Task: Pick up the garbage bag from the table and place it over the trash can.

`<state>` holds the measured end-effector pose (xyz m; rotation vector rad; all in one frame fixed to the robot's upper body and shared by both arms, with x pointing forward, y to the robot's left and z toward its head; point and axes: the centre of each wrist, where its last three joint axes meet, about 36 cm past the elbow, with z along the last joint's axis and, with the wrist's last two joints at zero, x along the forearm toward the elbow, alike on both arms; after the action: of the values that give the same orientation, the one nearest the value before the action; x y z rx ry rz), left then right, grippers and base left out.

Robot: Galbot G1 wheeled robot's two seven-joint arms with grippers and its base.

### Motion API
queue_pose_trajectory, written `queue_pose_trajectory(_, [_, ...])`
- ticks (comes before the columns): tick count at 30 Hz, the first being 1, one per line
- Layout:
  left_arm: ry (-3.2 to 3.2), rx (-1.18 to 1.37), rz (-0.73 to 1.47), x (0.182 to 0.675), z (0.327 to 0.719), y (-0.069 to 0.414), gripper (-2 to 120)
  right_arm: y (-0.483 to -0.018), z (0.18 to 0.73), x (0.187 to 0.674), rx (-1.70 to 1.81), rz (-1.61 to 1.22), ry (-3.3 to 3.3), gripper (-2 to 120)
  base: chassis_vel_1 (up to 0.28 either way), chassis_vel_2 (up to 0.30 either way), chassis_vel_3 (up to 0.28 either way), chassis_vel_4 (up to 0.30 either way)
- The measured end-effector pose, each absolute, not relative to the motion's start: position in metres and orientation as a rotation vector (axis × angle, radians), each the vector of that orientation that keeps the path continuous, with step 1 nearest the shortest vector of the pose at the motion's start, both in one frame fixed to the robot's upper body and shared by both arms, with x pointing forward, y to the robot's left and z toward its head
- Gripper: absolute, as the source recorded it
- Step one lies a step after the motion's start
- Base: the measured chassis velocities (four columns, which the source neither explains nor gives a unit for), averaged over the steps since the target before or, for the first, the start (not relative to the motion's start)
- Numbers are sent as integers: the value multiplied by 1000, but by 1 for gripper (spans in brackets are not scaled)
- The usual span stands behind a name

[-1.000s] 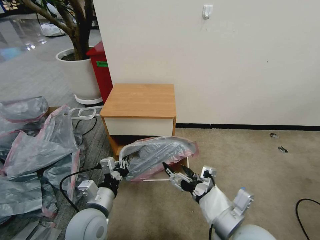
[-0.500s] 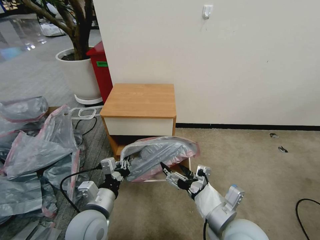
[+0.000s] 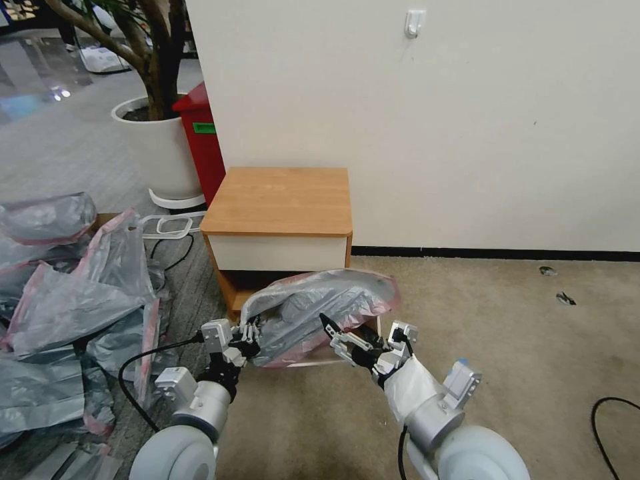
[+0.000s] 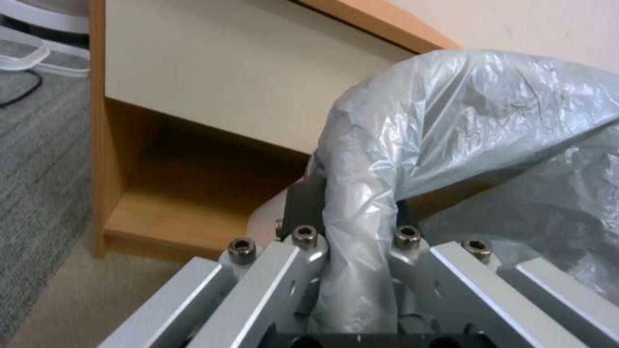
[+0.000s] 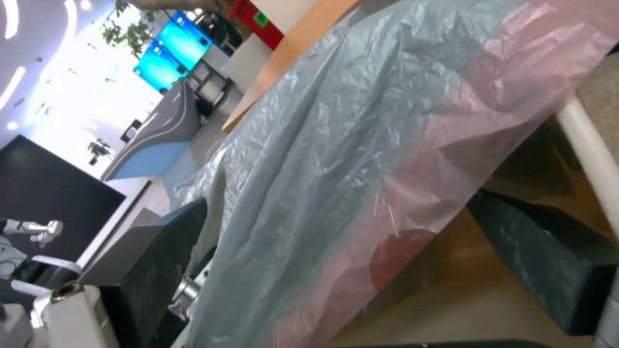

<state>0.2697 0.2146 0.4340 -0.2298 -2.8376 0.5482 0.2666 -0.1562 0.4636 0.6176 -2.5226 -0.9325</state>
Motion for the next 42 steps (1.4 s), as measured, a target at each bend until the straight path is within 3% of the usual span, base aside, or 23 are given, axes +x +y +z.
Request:
queue_pose_trajectory(17, [-2829,-243,550,268,432,212,4,-146,464,266,639,-939,-2513,92,0,0,0,0])
queue_pose_trajectory(26, [-2829,-239,547,269,431,213,4,-147,464,268,637,-941,-2530,65,0,0,0,0])
queue_pose_trajectory(30, [-2832,-236,547,269,432,213,4,-149,464,268,647,-940,-2541,43,0,0,0,0])
queue_pose_trajectory(35, [-2832,-234,547,270,431,213,4,-149,463,268,655,-938,-2552,30,0,0,0,0])
queue_pose_trajectory(42, [-2829,-227,546,270,430,214,4,-149,463,267,663,-930,-2560,2,0,0,0,0])
